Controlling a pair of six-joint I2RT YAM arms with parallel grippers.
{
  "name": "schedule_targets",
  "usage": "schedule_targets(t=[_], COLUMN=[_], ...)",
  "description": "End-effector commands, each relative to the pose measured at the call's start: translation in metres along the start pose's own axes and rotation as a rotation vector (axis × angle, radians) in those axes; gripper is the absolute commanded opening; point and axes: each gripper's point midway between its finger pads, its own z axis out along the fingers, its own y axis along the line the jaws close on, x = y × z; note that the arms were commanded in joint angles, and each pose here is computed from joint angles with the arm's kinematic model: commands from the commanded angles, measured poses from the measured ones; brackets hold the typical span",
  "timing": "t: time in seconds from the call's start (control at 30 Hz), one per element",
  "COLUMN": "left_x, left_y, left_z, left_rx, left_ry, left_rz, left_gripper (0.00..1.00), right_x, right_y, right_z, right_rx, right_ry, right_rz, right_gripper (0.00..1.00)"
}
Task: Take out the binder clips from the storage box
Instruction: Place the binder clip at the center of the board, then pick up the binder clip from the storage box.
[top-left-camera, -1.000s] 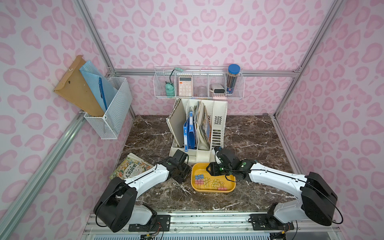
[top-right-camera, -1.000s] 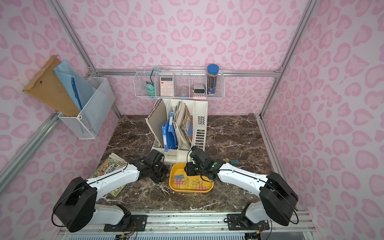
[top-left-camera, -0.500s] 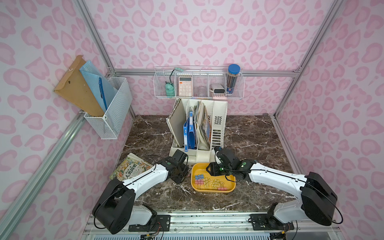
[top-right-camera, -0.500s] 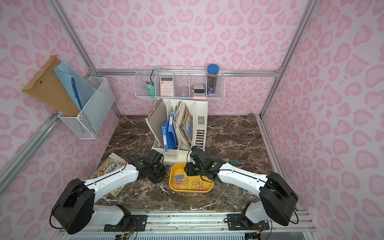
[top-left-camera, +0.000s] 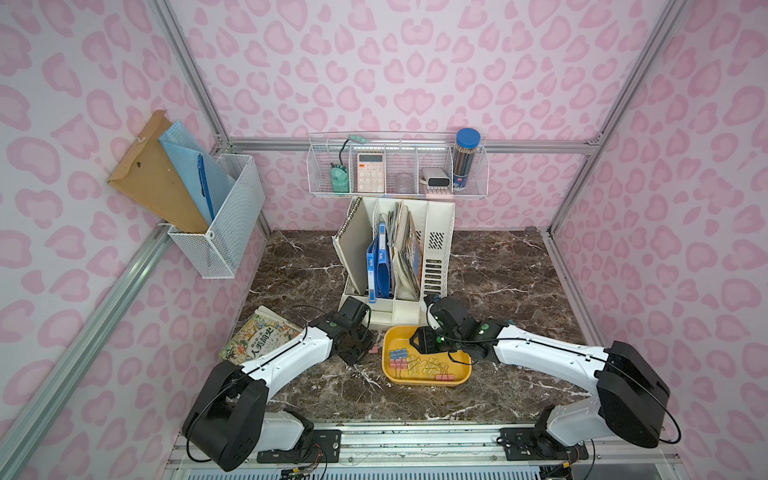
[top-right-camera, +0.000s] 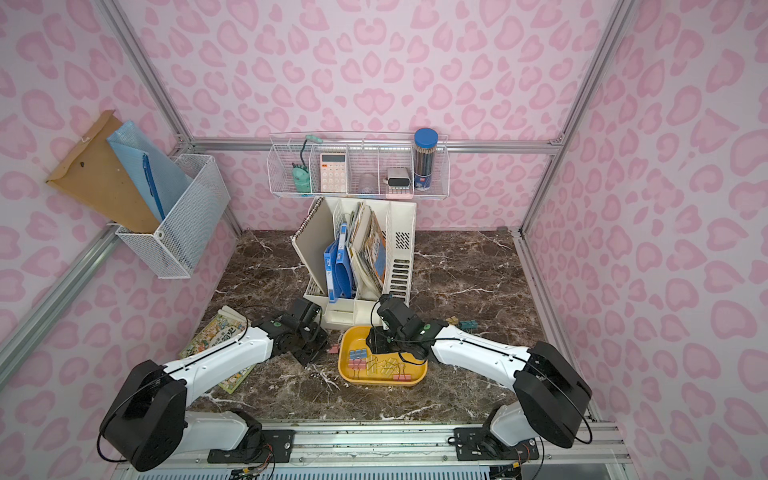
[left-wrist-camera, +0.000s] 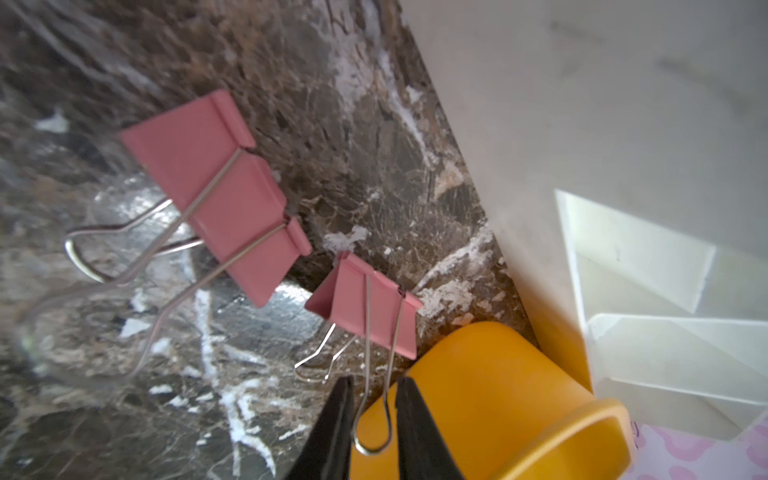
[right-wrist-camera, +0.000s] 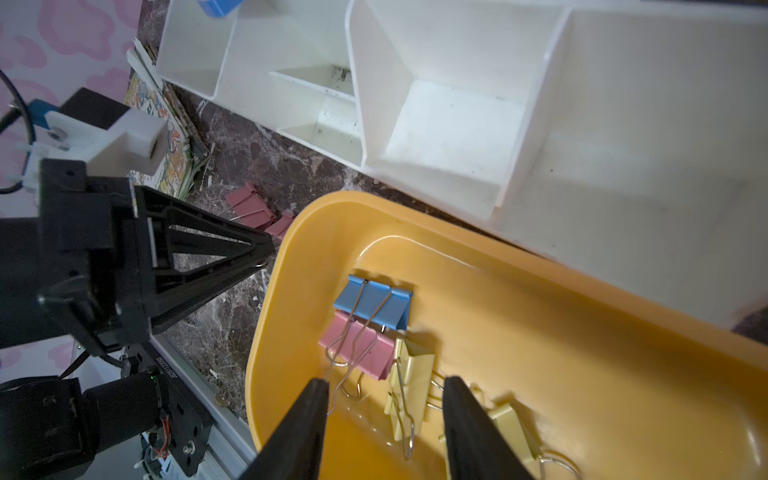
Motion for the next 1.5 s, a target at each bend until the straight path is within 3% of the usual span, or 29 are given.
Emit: schedule_targets(t=[0.0,0.57,1.27,1.37,1.47], left_x=[-0.004,-0.019,-0.013,-0.012,-0.01], left_y=[0.008,-0.009,-0.018,-0.021,-0.024], left_z=[-0.008,-0.058,-0.065,-0.064,-0.063], left_rx=[-0.026,0.083,0.106,0.107,0.103], left_ry=[-0.031,-0.179,-0.166,-0.159,-0.151], left_rz=[0.036,0.155,0.194,0.205,0.211], left_gripper=[0.3,0.35,0.35,0.35,0.35], right_x=[0.005,0.036,0.027,0.024,0.022], right_y=[0.009,0.027,0.017,0.016,0.014], right_z=[0.004,0.043,0.063,0.064,0.065], right_rx=[-0.016,-0.051,-0.066,-0.071,-0.068], right_ry=[0.035,0.163,0.152,0.148,0.149], right_rz=[-0.002,0.053,0.158,0.165,0.172], right_gripper=[0.47,0.47,0.23,0.23,0.3])
